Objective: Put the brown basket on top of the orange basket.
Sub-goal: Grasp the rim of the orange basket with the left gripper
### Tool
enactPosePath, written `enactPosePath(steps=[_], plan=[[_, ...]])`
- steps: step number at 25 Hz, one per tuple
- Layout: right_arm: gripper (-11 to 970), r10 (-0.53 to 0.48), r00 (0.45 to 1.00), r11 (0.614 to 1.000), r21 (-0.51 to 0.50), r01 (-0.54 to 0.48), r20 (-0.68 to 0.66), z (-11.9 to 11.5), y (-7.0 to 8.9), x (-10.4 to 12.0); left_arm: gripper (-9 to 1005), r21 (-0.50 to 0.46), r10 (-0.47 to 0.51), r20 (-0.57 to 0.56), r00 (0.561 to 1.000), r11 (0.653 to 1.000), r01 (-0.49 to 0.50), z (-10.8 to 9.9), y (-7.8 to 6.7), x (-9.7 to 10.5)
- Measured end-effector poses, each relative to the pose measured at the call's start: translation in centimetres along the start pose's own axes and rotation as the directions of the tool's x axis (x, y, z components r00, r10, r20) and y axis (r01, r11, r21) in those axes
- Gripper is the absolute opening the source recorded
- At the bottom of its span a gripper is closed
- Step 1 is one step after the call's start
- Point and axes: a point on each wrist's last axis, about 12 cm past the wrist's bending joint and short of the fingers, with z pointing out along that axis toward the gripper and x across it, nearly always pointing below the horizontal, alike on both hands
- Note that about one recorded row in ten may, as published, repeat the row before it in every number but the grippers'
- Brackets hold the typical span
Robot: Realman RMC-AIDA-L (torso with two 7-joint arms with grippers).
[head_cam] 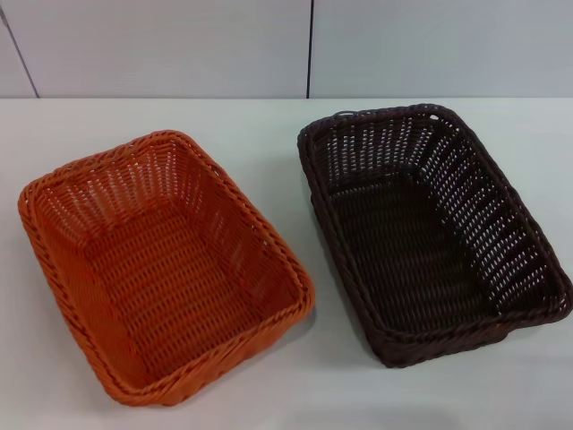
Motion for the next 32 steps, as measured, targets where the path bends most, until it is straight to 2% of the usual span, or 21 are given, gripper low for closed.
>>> enactPosePath(steps=[12, 20, 23, 26, 27, 29, 30, 31, 32], plan=[[679, -0.002, 1.0, 1.0, -0.001, 0.002, -0.008, -0.6, -0.1, 0.0, 839, 0.004, -0.003, -0.01, 1.0, 1.0, 0.003, -0.4, 0.1, 0.2], [679, 0.018, 1.0, 0.999, -0.044, -0.018, 0.0, -1.2, 0.7, -0.2, 838, 0.132, 0.078, 0.007, 0.997, 0.988, -0.078, 2.7, -1.0, -0.5], [679, 0.014, 1.0, 0.999, -0.042, -0.014, -0.004, -1.6, 0.5, -0.2, 838, 0.177, 0.061, -0.002, 0.998, 0.982, -0.06, 3.4, -1.7, -0.5], [679, 0.008, 1.0, 0.999, -0.031, -0.009, -0.01, -2.2, 0.1, -0.2, 838, 0.215, -0.028, -0.018, 0.999, 0.976, 0.031, 4.4, -1.3, -0.9], [679, 0.008, 1.0, 0.999, -0.031, -0.009, -0.01, -2.2, 0.1, -0.2, 838, 0.239, -0.058, -0.021, 0.998, 0.969, 0.061, 5.3, -0.8, -1.2], [679, 0.006, 1.0, 1.0, -0.027, -0.007, -0.011, -2.4, 0.0, -0.2, 838, 0.249, -0.061, -0.01, 0.998, 0.966, 0.062, 5.9, -0.4, -1.6], [679, 0.007, 1.0, 1.0, -0.027, -0.007, -0.012, -2.4, 0.0, -0.2, 838, 0.251, -0.051, 0.006, 0.999, 0.967, 0.047, 6.1, -0.3, -1.8], [679, 0.007, 1.0, 1.0, -0.03, -0.008, -0.013, -2.5, 0.0, -0.2, 838, 0.234, -0.007, 0.065, 0.998, 0.972, -0.008, 6.5, -0.1, -2.5], [678, 0.008, 1.0, 0.999, -0.033, -0.008, -0.014, -2.5, 0.1, -0.2, 837, 0.234, -0.007, 0.065, 0.998, 0.972, -0.008, 6.5, -0.1, -2.5]])
